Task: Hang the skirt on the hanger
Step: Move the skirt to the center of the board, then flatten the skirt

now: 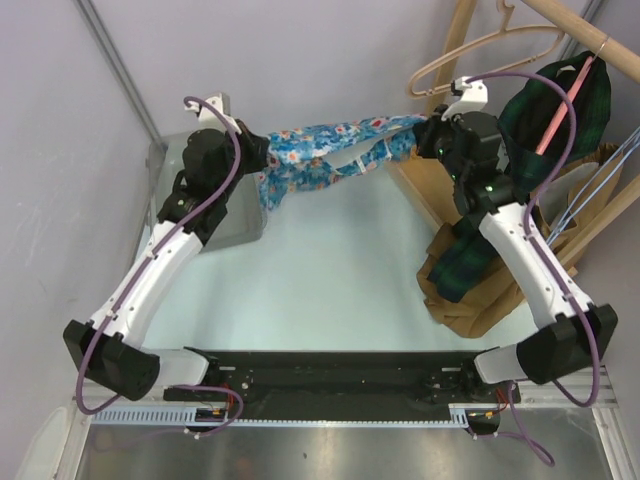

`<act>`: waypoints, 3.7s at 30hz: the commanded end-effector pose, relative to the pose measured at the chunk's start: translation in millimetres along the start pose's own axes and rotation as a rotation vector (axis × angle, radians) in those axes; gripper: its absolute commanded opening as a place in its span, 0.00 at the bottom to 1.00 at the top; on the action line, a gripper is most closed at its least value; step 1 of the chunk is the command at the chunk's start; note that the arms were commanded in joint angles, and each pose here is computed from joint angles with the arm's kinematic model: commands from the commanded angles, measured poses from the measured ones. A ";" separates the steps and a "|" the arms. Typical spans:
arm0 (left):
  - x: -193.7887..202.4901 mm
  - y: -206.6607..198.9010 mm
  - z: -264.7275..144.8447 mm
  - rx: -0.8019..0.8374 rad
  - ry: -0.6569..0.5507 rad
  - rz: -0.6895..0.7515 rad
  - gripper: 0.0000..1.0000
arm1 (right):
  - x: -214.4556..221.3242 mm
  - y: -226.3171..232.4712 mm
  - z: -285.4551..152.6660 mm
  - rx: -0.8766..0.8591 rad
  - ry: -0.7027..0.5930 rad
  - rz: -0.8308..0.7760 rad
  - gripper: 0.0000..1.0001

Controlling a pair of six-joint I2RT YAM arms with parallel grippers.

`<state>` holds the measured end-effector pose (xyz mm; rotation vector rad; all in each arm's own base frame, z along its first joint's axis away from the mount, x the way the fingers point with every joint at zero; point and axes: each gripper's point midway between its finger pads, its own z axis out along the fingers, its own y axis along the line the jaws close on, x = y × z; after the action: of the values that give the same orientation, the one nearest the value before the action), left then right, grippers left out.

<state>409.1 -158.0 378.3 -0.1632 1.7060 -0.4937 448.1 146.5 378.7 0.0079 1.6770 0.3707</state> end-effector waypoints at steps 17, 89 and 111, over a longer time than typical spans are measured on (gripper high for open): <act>274.3 89.4 -79.3 -0.087 0.602 -0.065 0.15 | 263.4 -31.8 -154.3 0.234 0.787 -0.065 0.00; 265.7 -1.8 -56.6 0.212 0.607 -0.220 0.49 | 333.1 140.1 -125.4 -0.349 0.664 -0.283 0.62; 283.4 75.2 -106.3 -0.037 0.613 -0.026 0.52 | 371.5 185.7 -95.8 -0.500 0.617 -0.196 0.59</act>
<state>276.3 -204.6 117.5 -0.0570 2.2936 -0.7419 263.1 357.6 71.1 -0.6657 2.1593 0.5935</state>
